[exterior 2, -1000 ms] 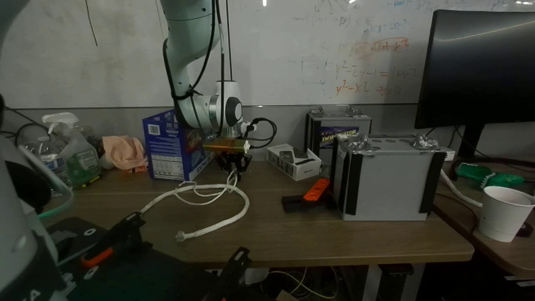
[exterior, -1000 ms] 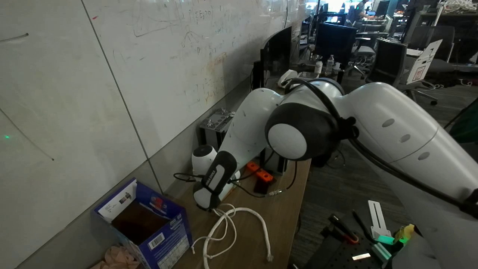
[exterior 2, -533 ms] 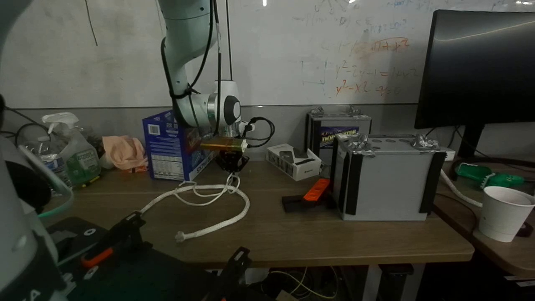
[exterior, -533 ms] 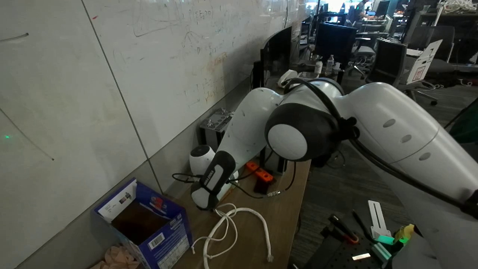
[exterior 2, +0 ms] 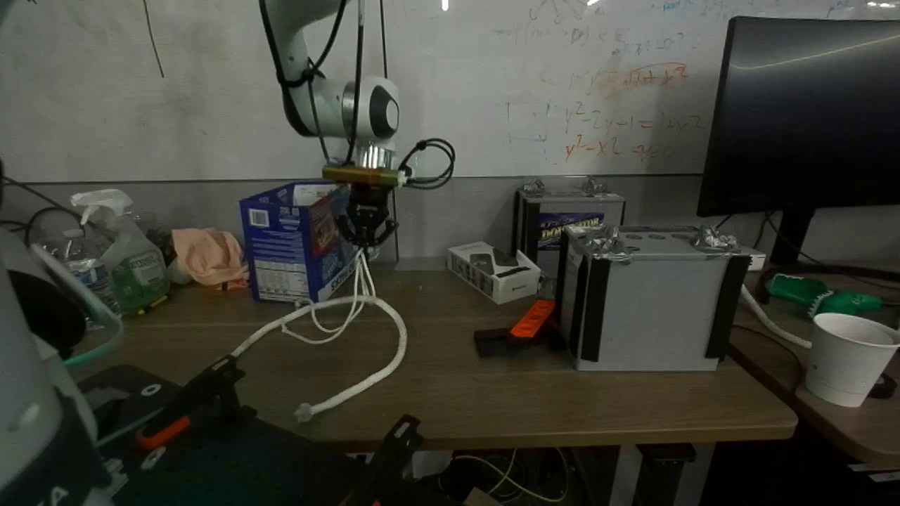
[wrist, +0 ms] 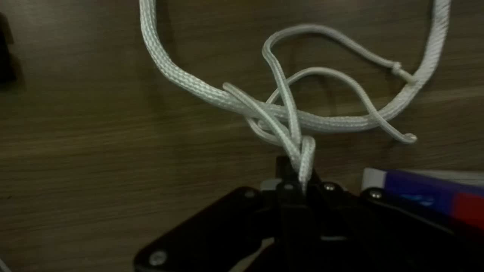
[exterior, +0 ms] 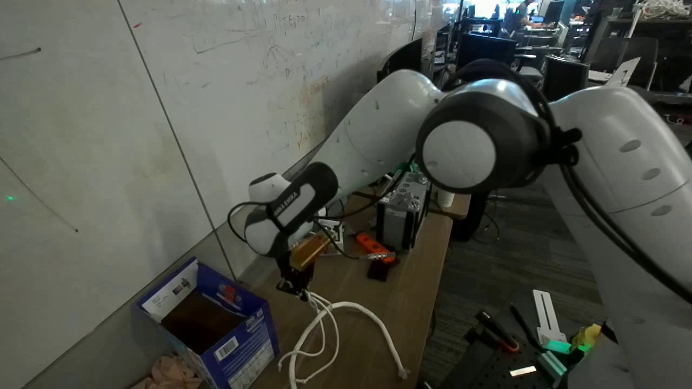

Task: Put the white string in the blue box

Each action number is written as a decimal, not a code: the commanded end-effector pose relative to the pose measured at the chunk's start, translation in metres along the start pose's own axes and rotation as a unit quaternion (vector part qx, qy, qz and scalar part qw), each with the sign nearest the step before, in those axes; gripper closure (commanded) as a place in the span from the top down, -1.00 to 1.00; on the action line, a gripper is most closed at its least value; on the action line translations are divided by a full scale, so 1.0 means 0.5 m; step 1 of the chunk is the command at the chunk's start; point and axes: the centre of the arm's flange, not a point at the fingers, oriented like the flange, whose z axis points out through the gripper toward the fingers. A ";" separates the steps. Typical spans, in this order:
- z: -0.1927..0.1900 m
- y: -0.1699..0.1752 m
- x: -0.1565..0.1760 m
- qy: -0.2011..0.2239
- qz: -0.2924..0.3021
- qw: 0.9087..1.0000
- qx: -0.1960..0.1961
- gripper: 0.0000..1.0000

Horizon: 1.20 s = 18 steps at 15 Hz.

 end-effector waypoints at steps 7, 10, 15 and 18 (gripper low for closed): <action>-0.479 -0.182 -0.100 0.005 0.001 0.999 0.040 -0.97; -0.612 -0.272 -0.120 0.038 0.008 0.999 0.030 -0.97; -0.763 -0.407 -0.135 0.084 0.012 0.996 0.032 -0.97; -0.822 -0.480 -0.149 0.114 0.020 0.993 0.032 -0.97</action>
